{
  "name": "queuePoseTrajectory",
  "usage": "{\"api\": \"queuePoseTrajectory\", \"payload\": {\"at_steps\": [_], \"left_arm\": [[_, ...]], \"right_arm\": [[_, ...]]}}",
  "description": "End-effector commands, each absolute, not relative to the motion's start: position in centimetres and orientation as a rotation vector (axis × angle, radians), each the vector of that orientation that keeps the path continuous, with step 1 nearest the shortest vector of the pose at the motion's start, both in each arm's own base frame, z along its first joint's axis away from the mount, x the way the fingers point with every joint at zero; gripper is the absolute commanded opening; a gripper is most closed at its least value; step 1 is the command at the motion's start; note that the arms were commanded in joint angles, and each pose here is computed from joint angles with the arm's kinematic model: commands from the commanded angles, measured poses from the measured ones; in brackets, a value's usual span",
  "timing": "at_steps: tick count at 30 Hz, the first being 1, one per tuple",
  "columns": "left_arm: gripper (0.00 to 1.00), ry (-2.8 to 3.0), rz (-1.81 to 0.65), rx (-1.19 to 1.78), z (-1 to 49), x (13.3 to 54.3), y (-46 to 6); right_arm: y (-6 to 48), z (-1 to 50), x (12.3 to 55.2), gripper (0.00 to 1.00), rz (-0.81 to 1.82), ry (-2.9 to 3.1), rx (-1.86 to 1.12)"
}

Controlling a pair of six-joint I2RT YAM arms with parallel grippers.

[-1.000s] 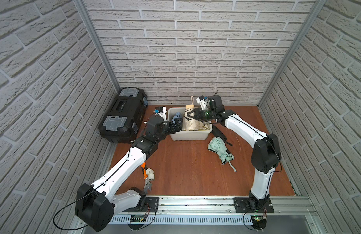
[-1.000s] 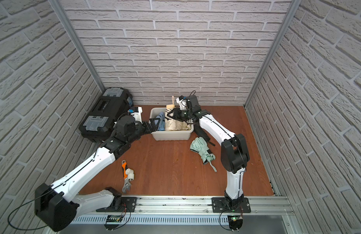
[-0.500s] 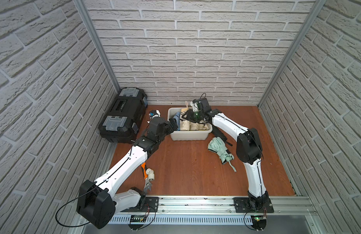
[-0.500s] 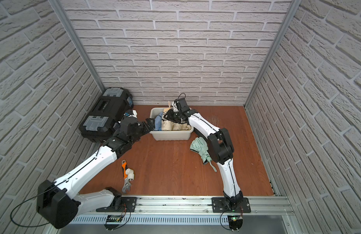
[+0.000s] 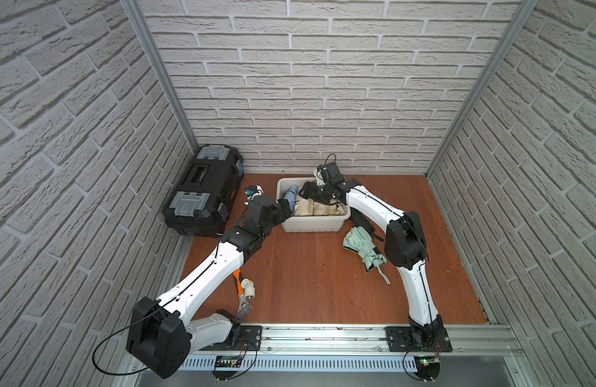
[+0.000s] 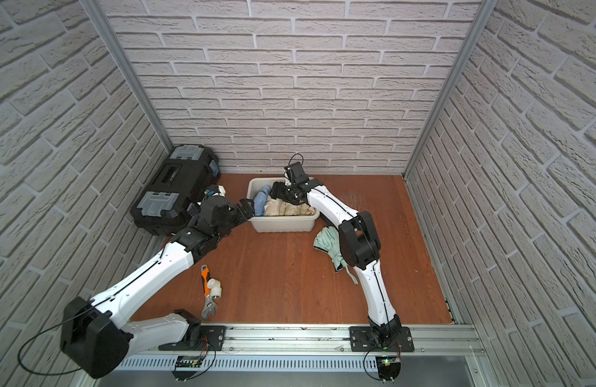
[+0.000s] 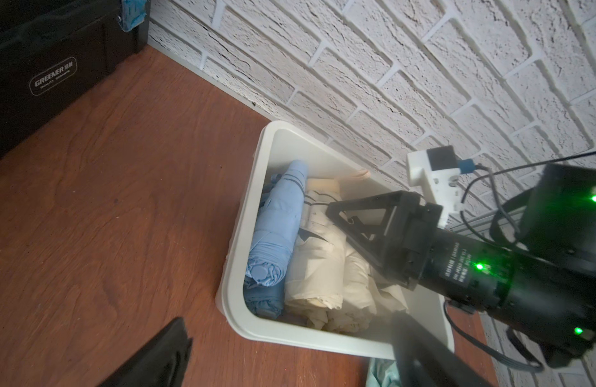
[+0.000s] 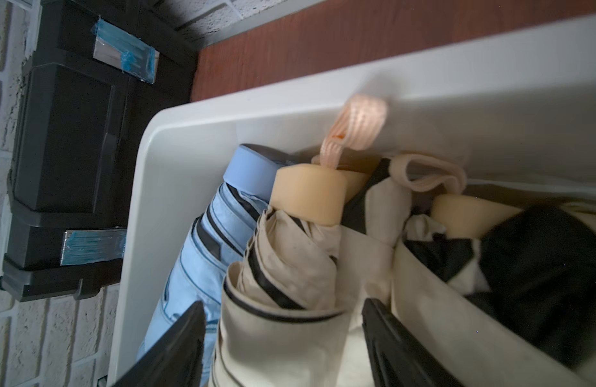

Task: Put the umbrella into the storage box
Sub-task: Place the umbrella in the storage box.

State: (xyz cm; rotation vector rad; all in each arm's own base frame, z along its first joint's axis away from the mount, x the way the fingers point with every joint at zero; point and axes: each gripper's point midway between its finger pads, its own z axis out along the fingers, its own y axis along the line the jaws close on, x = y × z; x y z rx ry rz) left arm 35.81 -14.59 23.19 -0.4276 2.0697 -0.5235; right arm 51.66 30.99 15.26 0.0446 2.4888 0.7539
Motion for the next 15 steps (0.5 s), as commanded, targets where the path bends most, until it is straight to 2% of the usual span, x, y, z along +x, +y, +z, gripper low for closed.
{"api": "queuePoseTrajectory", "payload": {"at_steps": [1,6,15], "left_arm": [[0.97,2.021,-0.519,-0.432,23.7,36.3,-14.1],[0.97,1.995,-0.522,-0.414,23.8,36.4,-14.1],[0.97,1.954,-0.532,-0.440,23.5,36.6,-13.2]], "right_arm": [[28.4,22.0,50.1,0.78,0.635,2.376,-0.061],[23.9,23.5,45.3,0.78,0.431,2.396,-0.173],[13.4,19.6,34.1,0.78,-0.008,2.599,-0.176]]}}
